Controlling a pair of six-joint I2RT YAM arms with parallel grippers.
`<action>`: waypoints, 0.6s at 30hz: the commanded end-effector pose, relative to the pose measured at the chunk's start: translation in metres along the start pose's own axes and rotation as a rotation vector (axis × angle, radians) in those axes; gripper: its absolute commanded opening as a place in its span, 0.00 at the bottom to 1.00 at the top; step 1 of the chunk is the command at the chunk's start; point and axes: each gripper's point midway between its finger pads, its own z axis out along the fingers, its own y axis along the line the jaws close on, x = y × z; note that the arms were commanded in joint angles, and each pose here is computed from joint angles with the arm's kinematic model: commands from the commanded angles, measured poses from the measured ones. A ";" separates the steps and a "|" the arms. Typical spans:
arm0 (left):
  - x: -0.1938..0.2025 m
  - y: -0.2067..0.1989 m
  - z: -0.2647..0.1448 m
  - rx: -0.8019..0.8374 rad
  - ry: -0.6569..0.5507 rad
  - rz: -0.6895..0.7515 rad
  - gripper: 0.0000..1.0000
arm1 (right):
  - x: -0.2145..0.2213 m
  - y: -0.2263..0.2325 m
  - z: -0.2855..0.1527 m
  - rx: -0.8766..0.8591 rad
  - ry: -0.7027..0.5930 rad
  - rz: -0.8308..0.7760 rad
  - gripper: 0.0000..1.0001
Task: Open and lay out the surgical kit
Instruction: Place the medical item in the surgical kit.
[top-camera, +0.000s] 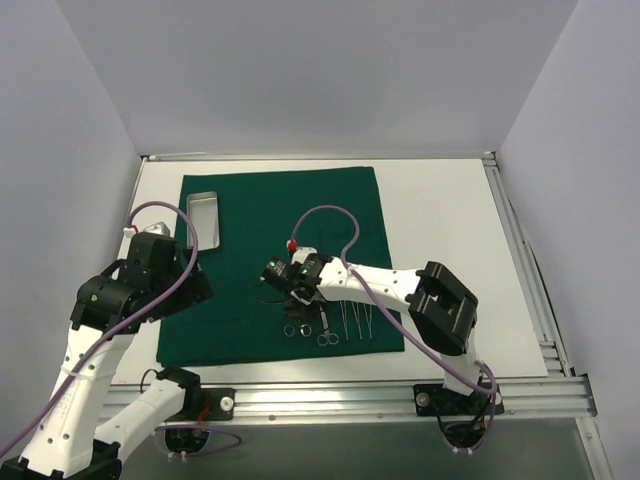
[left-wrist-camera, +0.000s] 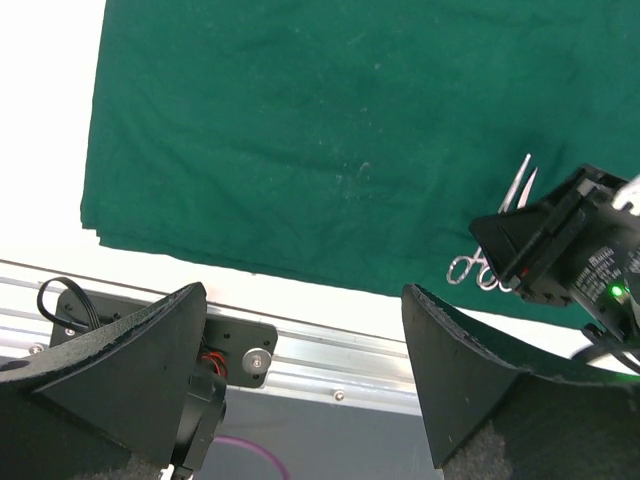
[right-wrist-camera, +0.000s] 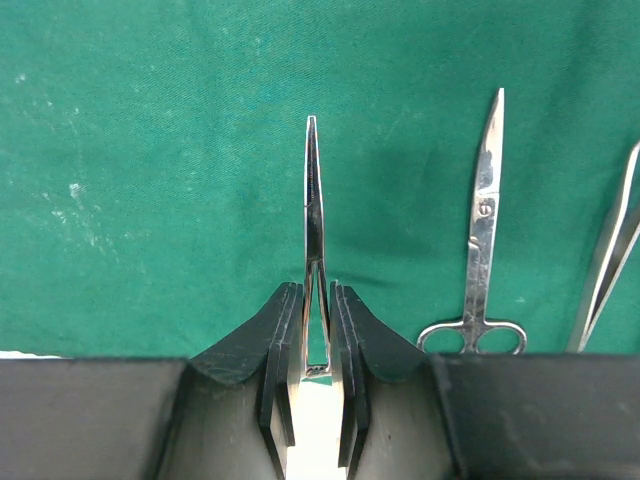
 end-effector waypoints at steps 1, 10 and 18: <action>0.008 0.003 -0.004 0.001 0.026 -0.009 0.88 | 0.007 -0.009 0.009 0.049 0.015 0.007 0.00; 0.008 0.002 -0.002 0.001 0.036 0.000 0.88 | 0.010 -0.010 0.023 0.077 0.042 0.015 0.00; 0.009 -0.001 0.000 0.021 0.045 0.020 0.88 | 0.013 -0.010 0.031 0.080 0.068 0.020 0.00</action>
